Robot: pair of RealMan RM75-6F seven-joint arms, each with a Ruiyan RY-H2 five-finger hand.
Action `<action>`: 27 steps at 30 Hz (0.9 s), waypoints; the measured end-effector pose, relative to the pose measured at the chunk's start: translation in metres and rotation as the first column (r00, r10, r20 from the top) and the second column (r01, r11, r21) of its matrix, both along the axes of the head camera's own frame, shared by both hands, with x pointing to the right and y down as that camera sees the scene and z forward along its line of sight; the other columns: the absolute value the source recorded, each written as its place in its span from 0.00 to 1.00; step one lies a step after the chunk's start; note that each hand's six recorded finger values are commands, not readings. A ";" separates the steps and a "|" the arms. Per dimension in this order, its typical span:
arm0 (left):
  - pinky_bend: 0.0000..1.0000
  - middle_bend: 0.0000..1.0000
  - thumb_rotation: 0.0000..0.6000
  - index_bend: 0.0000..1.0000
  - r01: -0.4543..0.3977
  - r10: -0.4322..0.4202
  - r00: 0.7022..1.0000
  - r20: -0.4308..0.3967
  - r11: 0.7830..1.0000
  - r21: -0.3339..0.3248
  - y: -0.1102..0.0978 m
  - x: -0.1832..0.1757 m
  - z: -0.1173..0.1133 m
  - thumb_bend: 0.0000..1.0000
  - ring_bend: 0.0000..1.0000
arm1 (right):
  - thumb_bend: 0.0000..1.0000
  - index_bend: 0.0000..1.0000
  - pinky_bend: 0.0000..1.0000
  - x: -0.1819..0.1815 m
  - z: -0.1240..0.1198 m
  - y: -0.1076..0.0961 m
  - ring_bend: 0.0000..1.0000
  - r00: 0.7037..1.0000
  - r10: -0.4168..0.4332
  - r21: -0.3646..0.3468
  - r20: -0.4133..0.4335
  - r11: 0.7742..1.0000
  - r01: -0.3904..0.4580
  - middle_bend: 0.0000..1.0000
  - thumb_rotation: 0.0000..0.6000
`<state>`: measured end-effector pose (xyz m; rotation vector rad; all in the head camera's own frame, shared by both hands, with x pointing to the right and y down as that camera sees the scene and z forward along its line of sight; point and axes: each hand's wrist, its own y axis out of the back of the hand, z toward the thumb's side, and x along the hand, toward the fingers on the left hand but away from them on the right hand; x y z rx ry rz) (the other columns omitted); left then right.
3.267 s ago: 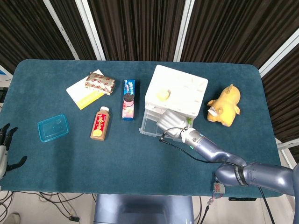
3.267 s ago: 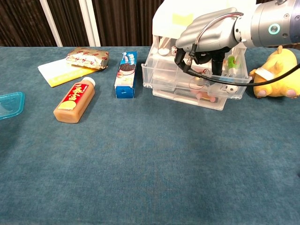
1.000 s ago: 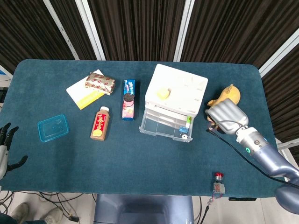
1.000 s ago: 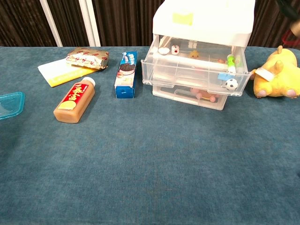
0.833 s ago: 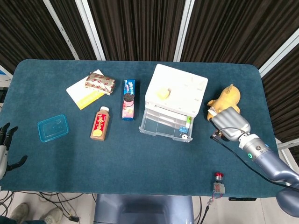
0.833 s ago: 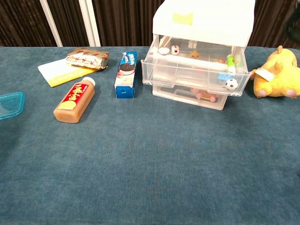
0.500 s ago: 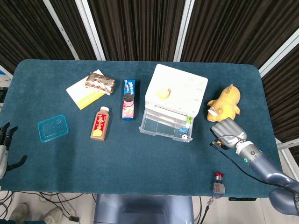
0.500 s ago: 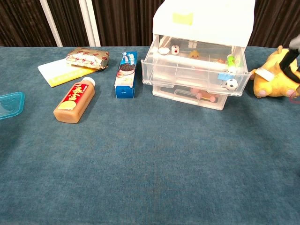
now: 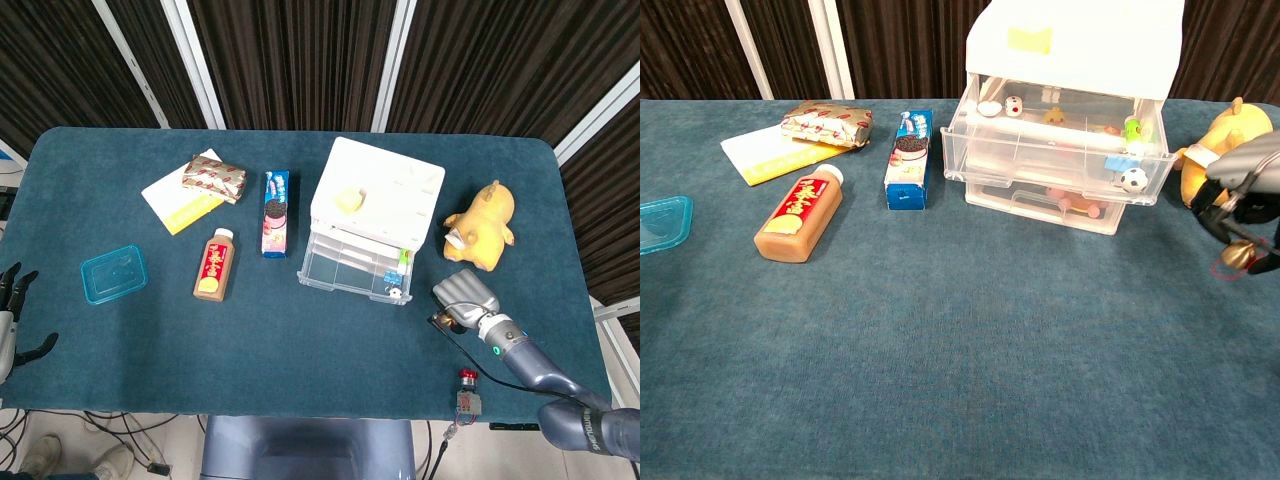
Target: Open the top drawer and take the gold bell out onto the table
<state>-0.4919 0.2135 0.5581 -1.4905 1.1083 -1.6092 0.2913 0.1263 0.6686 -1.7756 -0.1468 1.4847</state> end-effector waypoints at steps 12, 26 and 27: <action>0.00 0.00 1.00 0.10 -0.001 0.001 1.000 0.002 1.000 0.000 0.000 0.000 0.000 0.19 0.00 | 0.23 0.65 1.00 -0.024 0.027 0.010 1.00 1.000 -0.019 -0.006 0.013 1.000 0.019 1.00 1.00; 0.00 0.00 1.00 0.10 -0.002 0.002 1.000 0.000 1.000 -0.002 0.000 0.001 0.001 0.19 0.00 | 0.23 0.65 1.00 -0.048 0.041 0.016 1.00 0.998 -0.068 -0.003 0.008 0.998 0.068 1.00 1.00; 0.00 0.00 1.00 0.10 -0.002 0.002 1.000 -0.001 1.000 -0.002 0.000 0.001 0.001 0.19 0.00 | 0.23 0.65 1.00 -0.049 0.041 0.016 1.00 0.997 -0.071 -0.002 0.006 0.997 0.072 1.00 1.00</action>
